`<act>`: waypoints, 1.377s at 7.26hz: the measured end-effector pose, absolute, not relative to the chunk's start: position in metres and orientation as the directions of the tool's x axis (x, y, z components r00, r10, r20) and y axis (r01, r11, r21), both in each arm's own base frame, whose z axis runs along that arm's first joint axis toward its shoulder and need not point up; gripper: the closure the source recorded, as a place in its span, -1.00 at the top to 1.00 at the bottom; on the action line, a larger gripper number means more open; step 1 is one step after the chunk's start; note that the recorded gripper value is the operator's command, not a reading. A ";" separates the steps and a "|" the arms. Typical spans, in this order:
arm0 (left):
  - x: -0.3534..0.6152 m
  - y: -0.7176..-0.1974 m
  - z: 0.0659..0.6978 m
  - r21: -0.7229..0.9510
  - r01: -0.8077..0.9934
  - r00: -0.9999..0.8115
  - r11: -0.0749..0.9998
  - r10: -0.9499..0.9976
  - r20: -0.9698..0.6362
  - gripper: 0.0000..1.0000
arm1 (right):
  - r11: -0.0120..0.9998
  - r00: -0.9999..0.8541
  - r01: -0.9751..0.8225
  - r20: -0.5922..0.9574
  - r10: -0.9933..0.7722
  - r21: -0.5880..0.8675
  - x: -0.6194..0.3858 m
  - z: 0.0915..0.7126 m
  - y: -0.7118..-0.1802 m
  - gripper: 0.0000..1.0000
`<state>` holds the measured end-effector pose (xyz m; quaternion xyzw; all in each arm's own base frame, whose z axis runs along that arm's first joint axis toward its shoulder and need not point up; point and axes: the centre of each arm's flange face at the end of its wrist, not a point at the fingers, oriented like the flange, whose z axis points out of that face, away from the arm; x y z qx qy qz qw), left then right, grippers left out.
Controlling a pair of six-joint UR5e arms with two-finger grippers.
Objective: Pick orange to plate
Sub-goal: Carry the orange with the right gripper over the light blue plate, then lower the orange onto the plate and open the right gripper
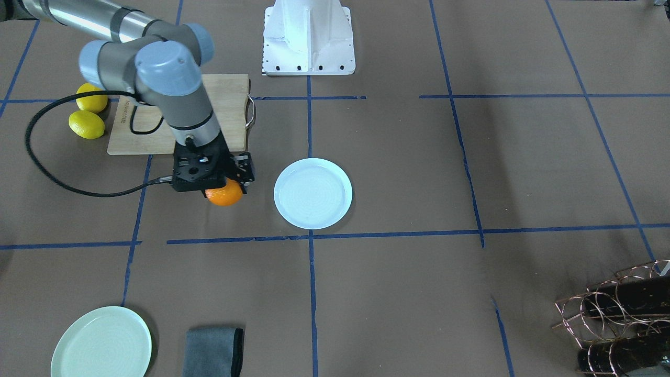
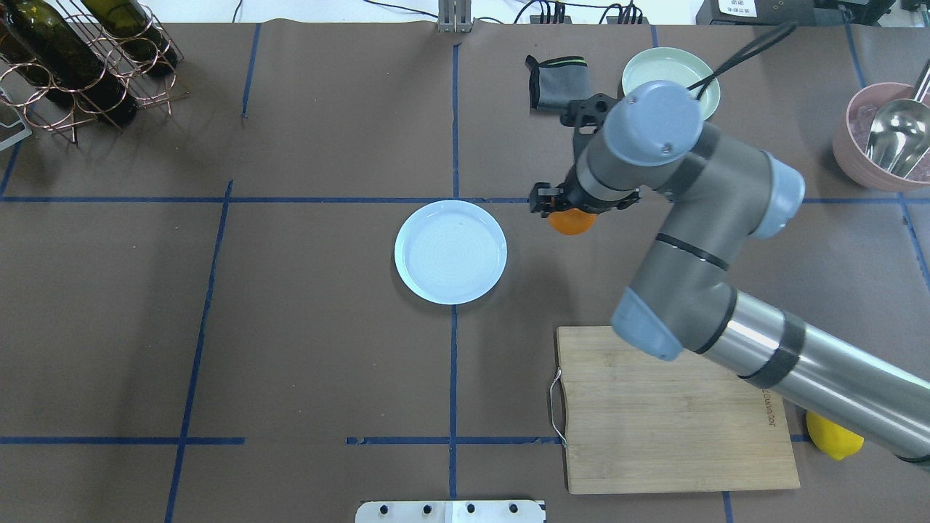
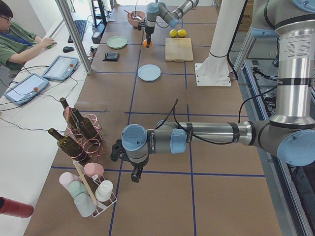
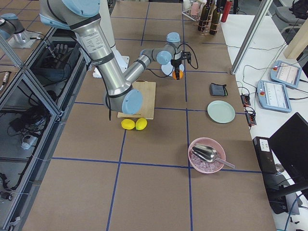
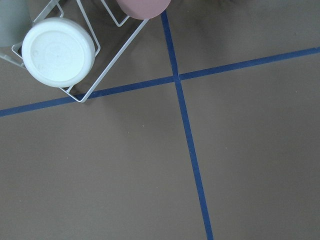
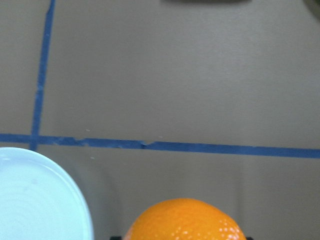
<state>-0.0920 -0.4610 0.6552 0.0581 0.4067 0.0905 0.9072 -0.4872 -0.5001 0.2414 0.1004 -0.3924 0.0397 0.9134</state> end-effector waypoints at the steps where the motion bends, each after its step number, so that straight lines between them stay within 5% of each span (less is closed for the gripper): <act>1: -0.092 -0.461 0.655 0.179 -0.117 0.653 0.977 0.212 -0.727 1.00 | 0.973 0.687 -0.192 0.726 0.040 0.127 -0.531 0.208 -0.497 -1.00; 6: -0.092 -0.460 0.655 0.179 -0.116 0.653 0.977 0.211 -0.727 1.00 | 0.961 0.728 -0.247 0.678 0.102 0.120 -0.639 0.183 -0.459 -1.00; 8: -0.092 -0.460 0.655 0.180 -0.116 0.653 0.977 0.212 -0.727 1.00 | 0.962 0.742 -0.245 0.662 0.106 0.120 -0.646 0.194 -0.458 0.99; 10: -0.092 -0.460 0.655 0.179 -0.116 0.654 0.977 0.211 -0.727 1.00 | 0.962 0.746 -0.243 0.658 0.105 0.122 -0.649 0.195 -0.458 1.00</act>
